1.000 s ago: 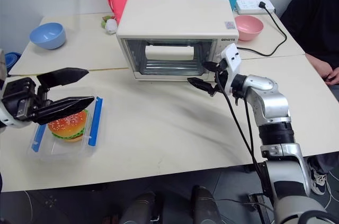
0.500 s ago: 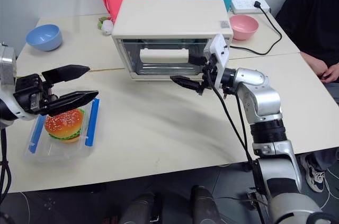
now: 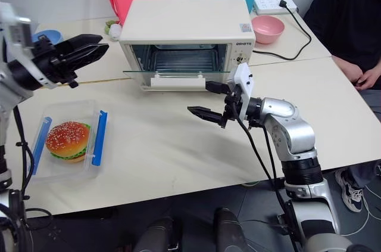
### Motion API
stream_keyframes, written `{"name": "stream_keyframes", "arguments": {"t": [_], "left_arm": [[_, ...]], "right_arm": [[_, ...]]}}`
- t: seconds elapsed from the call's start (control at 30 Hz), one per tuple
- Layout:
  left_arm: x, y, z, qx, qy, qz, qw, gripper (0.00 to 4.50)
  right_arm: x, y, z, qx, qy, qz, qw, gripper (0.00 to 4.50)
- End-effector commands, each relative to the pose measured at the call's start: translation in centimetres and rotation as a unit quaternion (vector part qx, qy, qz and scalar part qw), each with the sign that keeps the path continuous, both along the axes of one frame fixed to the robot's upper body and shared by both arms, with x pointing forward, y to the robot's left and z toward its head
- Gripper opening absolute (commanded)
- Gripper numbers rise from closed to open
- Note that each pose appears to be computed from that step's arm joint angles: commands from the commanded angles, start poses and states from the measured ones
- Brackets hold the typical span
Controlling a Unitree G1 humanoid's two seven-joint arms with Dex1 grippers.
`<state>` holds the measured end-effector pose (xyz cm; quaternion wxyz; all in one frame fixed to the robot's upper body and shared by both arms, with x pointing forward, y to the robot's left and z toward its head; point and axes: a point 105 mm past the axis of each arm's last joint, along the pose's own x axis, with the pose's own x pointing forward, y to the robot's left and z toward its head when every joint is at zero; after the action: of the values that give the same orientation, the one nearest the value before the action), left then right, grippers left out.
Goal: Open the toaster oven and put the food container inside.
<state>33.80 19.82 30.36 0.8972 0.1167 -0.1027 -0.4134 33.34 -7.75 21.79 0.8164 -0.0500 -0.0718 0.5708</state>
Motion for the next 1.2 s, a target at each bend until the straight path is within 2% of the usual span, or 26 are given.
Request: {"name": "stream_keyframes", "arguments": {"t": [0.03, 0.07, 0.33, 0.47, 0.63, 0.83, 1.03, 1.1, 1.2], "left_arm": [[1.0, -0.7, -0.7, 0.069, -0.017, 0.004, 0.997, 0.18], [1.3, -0.9, -1.0, 0.078, -0.014, 0.000, 0.997, 0.06], [1.9, -2.4, -2.4, 0.118, 0.002, -0.027, 0.993, 0.06], [1.2, -2.7, -2.8, 0.125, 0.010, -0.044, 0.991, 0.06], [-0.5, -3.2, -4.7, 0.159, 0.042, -0.081, 0.983, 0.06], [-2.3, -3.0, -7.9, 0.207, 0.106, -0.107, 0.967, 0.06], [-1.7, -2.5, -11.0, 0.263, 0.152, -0.084, 0.949, 0.06], [-1.7, -3.4, -10.3, 0.246, 0.137, -0.103, 0.954, 0.06], [-2.3, -4.3, -7.7, 0.186, 0.119, -0.136, 0.966, 0.06]], "right_arm": [[-1.0, 0.8, 1.3, 0.017, -0.033, 0.019, 0.999, 4.50], [-1.0, 0.7, 1.2, 0.018, -0.033, 0.016, 0.999, 4.50], [-1.2, -0.4, 0.6, 0.005, -0.031, -0.016, 0.999, 4.50], [-2.0, -3.7, -0.9, -0.038, -0.015, -0.064, 0.997, 4.50], [-4.7, -7.4, -2.7, -0.074, 0.025, -0.092, 0.993, 4.50], [-7.2, -8.1, -1.8, -0.062, 0.043, -0.082, 0.994, 4.50], [-8.1, -7.6, -1.1, -0.057, 0.044, -0.070, 0.995, 4.50], [-8.3, -7.5, -0.3, -0.050, 0.035, -0.066, 0.996, 4.50], [-7.8, -7.4, 0.6, -0.036, 0.024, -0.069, 0.997, 4.50]]}}
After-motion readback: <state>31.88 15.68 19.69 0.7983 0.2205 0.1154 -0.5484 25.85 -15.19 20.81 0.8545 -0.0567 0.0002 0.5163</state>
